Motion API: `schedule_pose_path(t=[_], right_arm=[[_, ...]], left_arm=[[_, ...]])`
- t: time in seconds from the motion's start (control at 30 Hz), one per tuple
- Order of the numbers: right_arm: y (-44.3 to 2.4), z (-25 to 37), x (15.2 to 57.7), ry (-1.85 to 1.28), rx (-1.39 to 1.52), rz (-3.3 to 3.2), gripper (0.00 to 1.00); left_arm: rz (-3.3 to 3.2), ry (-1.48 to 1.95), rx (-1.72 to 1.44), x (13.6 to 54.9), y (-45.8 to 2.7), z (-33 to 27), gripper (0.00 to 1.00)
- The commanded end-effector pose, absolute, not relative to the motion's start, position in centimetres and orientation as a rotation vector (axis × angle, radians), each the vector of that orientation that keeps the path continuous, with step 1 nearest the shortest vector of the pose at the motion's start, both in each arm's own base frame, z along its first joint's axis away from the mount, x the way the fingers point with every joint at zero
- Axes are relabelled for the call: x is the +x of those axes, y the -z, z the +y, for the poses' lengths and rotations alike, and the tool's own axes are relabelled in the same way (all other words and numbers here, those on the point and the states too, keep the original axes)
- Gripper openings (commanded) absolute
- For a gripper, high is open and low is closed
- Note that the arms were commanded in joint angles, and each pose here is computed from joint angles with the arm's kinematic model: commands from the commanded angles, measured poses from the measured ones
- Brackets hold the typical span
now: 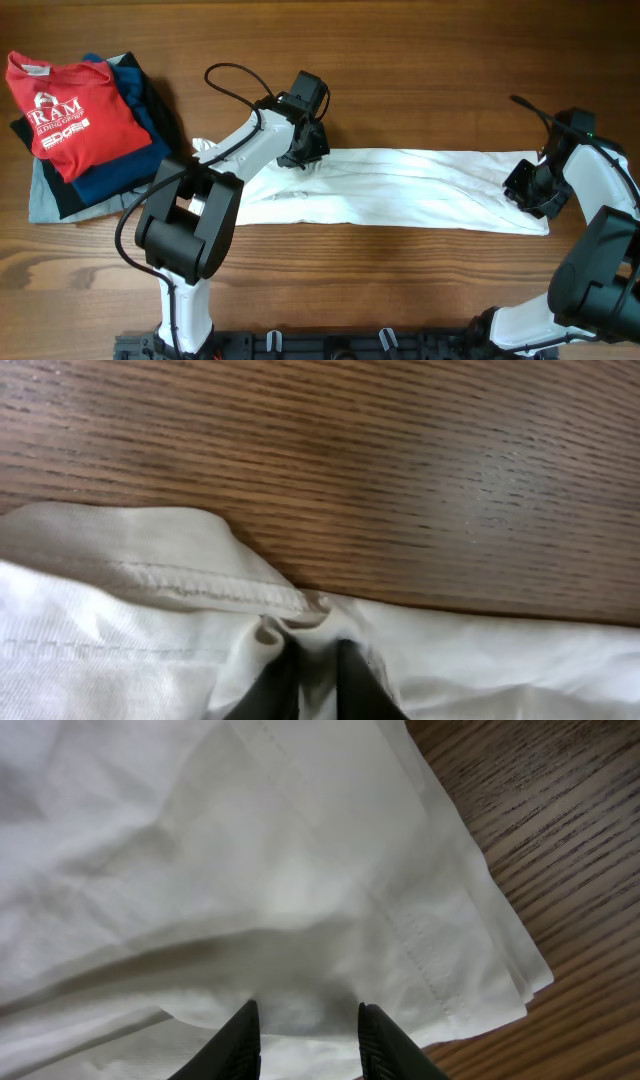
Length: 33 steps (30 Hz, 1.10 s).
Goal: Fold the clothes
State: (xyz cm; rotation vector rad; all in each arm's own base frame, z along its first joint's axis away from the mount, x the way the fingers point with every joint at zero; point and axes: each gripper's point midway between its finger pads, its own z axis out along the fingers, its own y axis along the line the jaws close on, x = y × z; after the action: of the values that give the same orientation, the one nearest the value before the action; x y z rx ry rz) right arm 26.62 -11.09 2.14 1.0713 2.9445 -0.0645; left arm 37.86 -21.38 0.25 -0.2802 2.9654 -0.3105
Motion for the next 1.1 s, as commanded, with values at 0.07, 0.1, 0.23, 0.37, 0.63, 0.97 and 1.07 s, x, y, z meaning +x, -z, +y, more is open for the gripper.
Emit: schedule_pose_path(t=[0.07,0.1,0.23,0.37,0.63,0.97,1.07], right_arm=[[-2.1,-10.9,26.7,0.043,1.057,2.948,0.32],[-2.1,-10.9,26.7,0.043,1.057,2.948,0.32],[-2.1,-10.9,26.7,0.043,1.057,2.948,0.32],[-2.1,-10.9,26.6,0.043,1.057,2.948,0.33],[-2.1,-10.9,26.6,0.043,1.057,2.948,0.33],[-2.1,-10.9,26.7,0.043,1.058,2.948,0.33],[-2.1,-10.9,26.7,0.043,1.057,2.948,0.33]], left_arm=[[2.976,0.275,-0.288,37.6,0.4,-21.1,0.09],[2.974,0.276,-0.287,37.6,0.2,-21.1,0.09],[2.946,0.298,-0.273,37.9,-1.1,-21.2,0.04],[2.944,0.299,-0.274,37.9,-1.3,-21.2,0.04],[2.927,0.312,-0.271,37.8,-2.8,-21.1,0.04],[2.869,0.324,-0.267,37.2,-7.2,-20.5,0.04],[2.925,0.282,-0.264,35.9,-6.8,-20.1,0.04]])
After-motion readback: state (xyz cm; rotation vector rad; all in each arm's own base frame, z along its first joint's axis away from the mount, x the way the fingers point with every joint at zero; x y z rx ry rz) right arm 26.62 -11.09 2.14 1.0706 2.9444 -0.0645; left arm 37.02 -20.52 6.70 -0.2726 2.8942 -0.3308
